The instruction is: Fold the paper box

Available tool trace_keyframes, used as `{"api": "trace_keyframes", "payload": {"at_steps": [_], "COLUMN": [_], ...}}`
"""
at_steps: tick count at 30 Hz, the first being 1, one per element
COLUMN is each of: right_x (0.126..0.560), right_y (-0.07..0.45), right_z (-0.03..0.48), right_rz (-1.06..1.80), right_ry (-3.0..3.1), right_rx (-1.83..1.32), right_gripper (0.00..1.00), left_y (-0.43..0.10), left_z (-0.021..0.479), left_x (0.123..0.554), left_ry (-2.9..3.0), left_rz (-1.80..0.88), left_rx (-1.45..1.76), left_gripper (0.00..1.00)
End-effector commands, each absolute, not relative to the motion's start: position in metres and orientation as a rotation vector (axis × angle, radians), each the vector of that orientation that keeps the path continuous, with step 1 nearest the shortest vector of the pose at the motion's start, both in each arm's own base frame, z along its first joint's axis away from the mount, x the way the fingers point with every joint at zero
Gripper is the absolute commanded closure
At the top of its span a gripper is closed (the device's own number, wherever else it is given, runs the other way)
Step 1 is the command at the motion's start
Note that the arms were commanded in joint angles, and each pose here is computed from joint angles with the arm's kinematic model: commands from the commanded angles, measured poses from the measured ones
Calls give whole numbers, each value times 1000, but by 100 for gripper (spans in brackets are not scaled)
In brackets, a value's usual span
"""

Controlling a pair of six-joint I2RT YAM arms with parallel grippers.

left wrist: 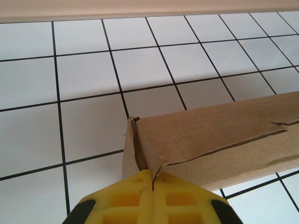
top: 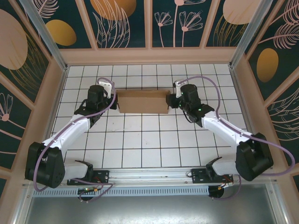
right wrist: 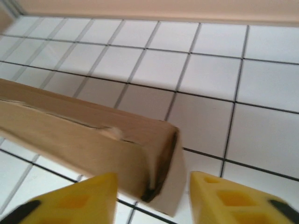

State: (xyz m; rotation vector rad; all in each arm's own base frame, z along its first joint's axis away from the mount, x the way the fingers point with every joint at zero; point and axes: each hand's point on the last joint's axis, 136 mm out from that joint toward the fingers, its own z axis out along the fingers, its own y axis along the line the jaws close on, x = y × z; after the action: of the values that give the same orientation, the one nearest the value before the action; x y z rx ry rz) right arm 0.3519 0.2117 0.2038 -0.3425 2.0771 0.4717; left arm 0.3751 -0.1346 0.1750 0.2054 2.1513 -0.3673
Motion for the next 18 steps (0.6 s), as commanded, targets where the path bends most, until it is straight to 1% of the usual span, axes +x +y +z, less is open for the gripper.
{"api": "trace_keyframes", "payload": {"at_steps": [1, 3, 5, 8, 12, 16, 18], "right_x": [337, 343, 356, 375, 391, 394, 389], "right_y": [219, 213, 205, 203, 211, 217, 221], "right_z": [247, 261, 264, 257, 240, 222, 212], "right_rz": [645, 719, 764, 756, 727, 709, 703], "right_ry": [1978, 1964, 1994, 2066, 2140, 2184, 2203], "right_rx": [-365, -288, -189, -88, -52, -58, -77], "right_gripper": [48, 48, 48, 48, 50, 56, 61], "left_y": [-130, -130, -130, -130, -131, -132, -133], "left_z": [139, 140, 140, 140, 141, 140, 139], "left_x": [356, 357, 357, 357, 357, 356, 355], "left_ry": [2302, 2299, 2299, 2298, 2295, 2295, 2296], "left_rz": [-328, -324, -317, -317, -326, -337, -344], "left_rx": [232, 242, 246, 250, 243, 240, 239], "left_gripper": [100, 100, 100, 100, 100, 100, 100]}}
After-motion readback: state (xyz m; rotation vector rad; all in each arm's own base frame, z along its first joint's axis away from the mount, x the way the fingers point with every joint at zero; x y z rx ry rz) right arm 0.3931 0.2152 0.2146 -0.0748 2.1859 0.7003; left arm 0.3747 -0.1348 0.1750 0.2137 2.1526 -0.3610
